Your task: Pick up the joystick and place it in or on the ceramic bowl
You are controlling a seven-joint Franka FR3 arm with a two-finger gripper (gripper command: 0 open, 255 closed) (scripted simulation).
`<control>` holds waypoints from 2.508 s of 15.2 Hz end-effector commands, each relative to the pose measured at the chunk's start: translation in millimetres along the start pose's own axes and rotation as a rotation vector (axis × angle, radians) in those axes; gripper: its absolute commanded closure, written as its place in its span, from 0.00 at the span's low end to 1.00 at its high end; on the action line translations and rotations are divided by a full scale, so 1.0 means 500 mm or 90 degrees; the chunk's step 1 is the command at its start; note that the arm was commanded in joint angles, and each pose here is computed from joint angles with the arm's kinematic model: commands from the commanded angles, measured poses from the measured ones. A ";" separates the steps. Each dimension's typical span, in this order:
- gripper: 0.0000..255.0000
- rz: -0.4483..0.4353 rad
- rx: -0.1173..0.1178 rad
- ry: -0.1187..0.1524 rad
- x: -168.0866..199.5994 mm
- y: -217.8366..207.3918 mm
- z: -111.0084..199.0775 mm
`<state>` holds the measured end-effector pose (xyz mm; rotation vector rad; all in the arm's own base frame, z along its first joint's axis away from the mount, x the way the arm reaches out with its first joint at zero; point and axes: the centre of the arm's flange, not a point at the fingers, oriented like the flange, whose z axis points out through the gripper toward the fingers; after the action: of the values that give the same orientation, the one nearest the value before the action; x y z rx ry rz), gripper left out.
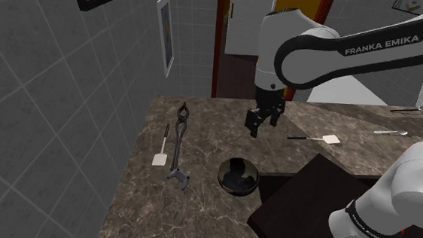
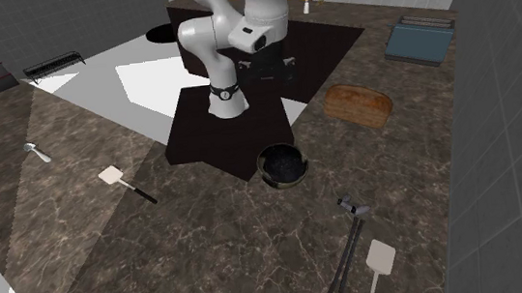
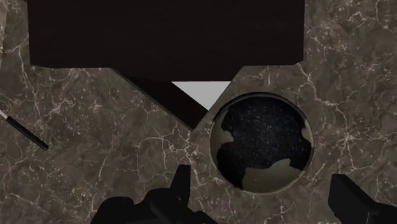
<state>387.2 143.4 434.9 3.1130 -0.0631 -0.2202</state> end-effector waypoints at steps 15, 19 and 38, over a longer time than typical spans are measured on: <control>0.00 0.003 -0.010 0.011 0.199 -0.270 0.250; 0.00 0.003 -0.013 0.014 0.252 -0.336 0.313; 0.00 0.005 -0.020 0.020 0.392 -0.505 0.557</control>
<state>551.9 382.9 128.7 3.0837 -0.0700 -0.1710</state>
